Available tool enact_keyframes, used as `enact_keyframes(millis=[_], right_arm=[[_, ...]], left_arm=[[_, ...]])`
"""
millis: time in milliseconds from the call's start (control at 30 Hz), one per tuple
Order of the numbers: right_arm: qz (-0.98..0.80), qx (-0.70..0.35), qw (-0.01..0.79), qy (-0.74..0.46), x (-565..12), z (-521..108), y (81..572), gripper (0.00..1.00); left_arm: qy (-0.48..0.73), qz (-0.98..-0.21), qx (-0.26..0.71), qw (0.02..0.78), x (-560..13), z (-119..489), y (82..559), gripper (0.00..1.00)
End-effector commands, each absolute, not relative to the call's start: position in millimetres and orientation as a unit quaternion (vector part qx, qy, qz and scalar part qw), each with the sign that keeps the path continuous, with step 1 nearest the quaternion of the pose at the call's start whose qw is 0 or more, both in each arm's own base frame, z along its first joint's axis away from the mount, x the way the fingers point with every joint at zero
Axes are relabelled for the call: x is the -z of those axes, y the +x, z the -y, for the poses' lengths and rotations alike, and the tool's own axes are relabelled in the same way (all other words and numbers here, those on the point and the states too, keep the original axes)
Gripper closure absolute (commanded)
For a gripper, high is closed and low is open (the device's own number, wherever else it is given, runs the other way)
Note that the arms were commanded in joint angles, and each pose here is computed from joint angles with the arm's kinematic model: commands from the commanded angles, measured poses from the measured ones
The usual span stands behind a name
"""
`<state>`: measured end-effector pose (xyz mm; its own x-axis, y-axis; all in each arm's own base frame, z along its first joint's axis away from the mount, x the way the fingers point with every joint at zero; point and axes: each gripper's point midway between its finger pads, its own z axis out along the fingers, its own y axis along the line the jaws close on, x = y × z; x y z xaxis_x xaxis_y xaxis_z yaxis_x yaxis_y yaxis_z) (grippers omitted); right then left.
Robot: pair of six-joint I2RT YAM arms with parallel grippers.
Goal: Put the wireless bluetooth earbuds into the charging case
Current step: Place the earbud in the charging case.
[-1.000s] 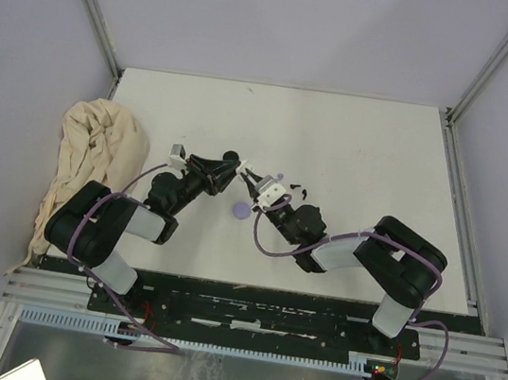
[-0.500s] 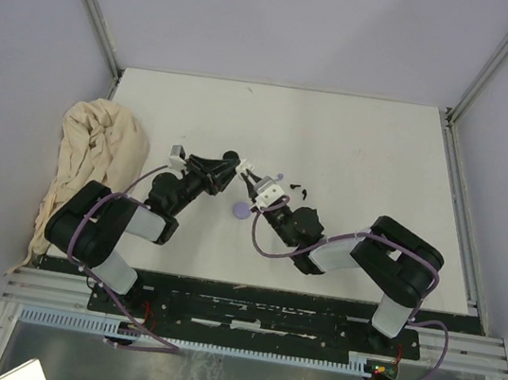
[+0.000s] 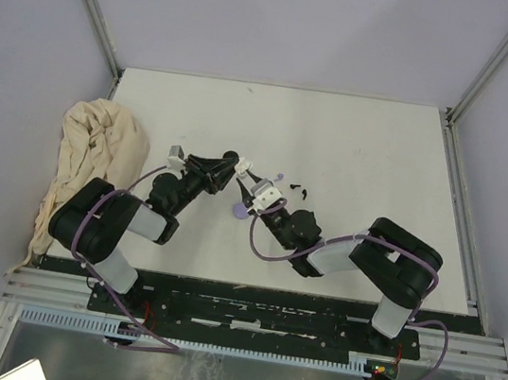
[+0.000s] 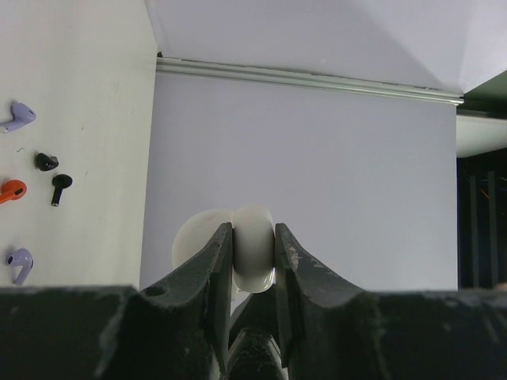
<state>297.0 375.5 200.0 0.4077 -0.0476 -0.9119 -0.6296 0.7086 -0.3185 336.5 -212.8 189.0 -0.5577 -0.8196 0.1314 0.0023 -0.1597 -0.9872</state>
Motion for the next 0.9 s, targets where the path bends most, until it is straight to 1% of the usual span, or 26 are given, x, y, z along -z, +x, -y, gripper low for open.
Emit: enact_keyframes(millis=[0, 100, 200, 267, 333, 533, 633, 733, 867], right_arm=[[-0.489, -0.210, 0.789, -0.306, -229, -373, 290, 0.57], [-0.485, -0.212, 0.798, -0.288, -245, -363, 288, 0.53], [-0.488, -0.200, 0.809, -0.260, -259, -349, 290, 0.43], [-0.505, -0.177, 0.815, -0.225, -266, -332, 297, 0.40], [-0.532, -0.146, 0.811, -0.198, -268, -315, 304, 0.33], [-0.634, -0.064, 0.745, -0.198, -253, -289, 319, 0.25], [-0.717, -0.030, 0.675, -0.170, -230, -267, 328, 0.21], [-0.754, -0.056, 0.634, -0.162, -217, -262, 329, 0.17], [-0.748, -0.082, 0.632, -0.187, -198, -267, 323, 0.08]], left_arm=[[-0.349, -0.541, 0.696, 0.319, -210, 211, 342, 0.97], [-0.349, -0.544, 0.692, 0.322, -207, 211, 342, 0.97], [-0.347, -0.549, 0.688, 0.323, -204, 212, 342, 0.97], [-0.342, -0.552, 0.688, 0.323, -204, 213, 342, 0.97], [-0.337, -0.555, 0.689, 0.321, -204, 215, 341, 0.97], [-0.321, -0.561, 0.694, 0.316, -205, 220, 340, 0.97], [-0.308, -0.564, 0.701, 0.310, -208, 225, 339, 0.97], [-0.304, -0.565, 0.703, 0.308, -210, 226, 339, 0.97], [-0.314, -0.566, 0.697, 0.310, -209, 225, 342, 0.97]])
